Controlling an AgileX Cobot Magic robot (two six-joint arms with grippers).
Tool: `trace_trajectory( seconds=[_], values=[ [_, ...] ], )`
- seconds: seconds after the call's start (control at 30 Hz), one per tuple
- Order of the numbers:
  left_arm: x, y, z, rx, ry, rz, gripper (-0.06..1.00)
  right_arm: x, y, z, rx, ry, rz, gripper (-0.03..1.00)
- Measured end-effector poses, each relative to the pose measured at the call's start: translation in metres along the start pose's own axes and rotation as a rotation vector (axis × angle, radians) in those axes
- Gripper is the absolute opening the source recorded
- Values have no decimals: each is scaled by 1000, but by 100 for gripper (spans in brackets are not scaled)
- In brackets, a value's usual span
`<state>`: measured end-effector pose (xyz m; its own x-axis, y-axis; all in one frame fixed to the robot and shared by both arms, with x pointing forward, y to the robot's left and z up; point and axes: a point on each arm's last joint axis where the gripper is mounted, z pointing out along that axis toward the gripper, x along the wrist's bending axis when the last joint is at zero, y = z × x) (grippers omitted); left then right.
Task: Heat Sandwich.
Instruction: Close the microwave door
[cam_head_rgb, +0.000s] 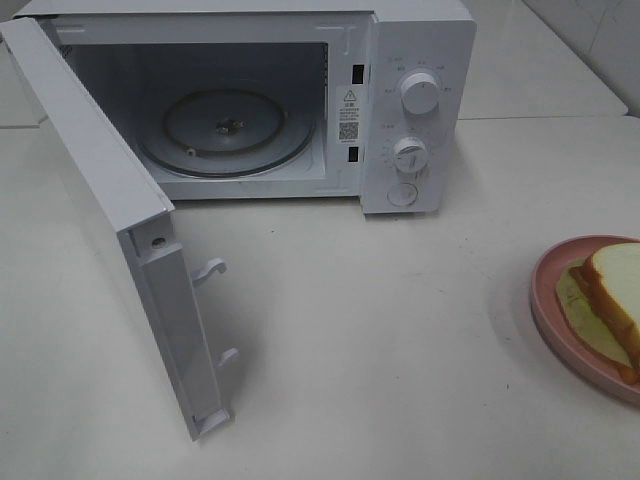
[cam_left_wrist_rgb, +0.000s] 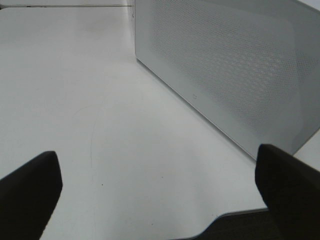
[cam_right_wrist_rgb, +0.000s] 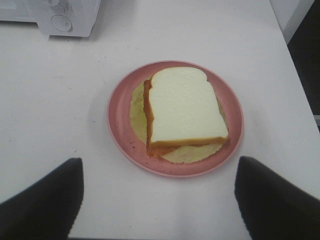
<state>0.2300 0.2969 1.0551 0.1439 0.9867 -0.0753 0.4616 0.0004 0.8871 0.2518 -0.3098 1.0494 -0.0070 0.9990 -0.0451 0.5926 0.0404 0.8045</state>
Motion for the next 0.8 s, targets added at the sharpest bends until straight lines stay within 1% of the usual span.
trace_trajectory(
  seconds=[0.17, 0.33, 0.53, 0.67, 0.8],
  values=[
    [0, 0, 0, 0, 0, 0, 97, 0, -3, -3, -24, -2, 5, 76],
    [0, 0, 0, 0, 0, 0, 97, 0, -5, -6, -44, -32, 30, 76],
    [0, 0, 0, 0, 0, 0, 97, -1, -11, -15, -113, -61, 64, 76],
    [0, 0, 0, 0, 0, 0, 97, 0, -13, -16, -122, -85, 78, 76],
    [0, 0, 0, 0, 0, 0, 97, 0, -13, -16, -122, -85, 79, 76]
  ],
)
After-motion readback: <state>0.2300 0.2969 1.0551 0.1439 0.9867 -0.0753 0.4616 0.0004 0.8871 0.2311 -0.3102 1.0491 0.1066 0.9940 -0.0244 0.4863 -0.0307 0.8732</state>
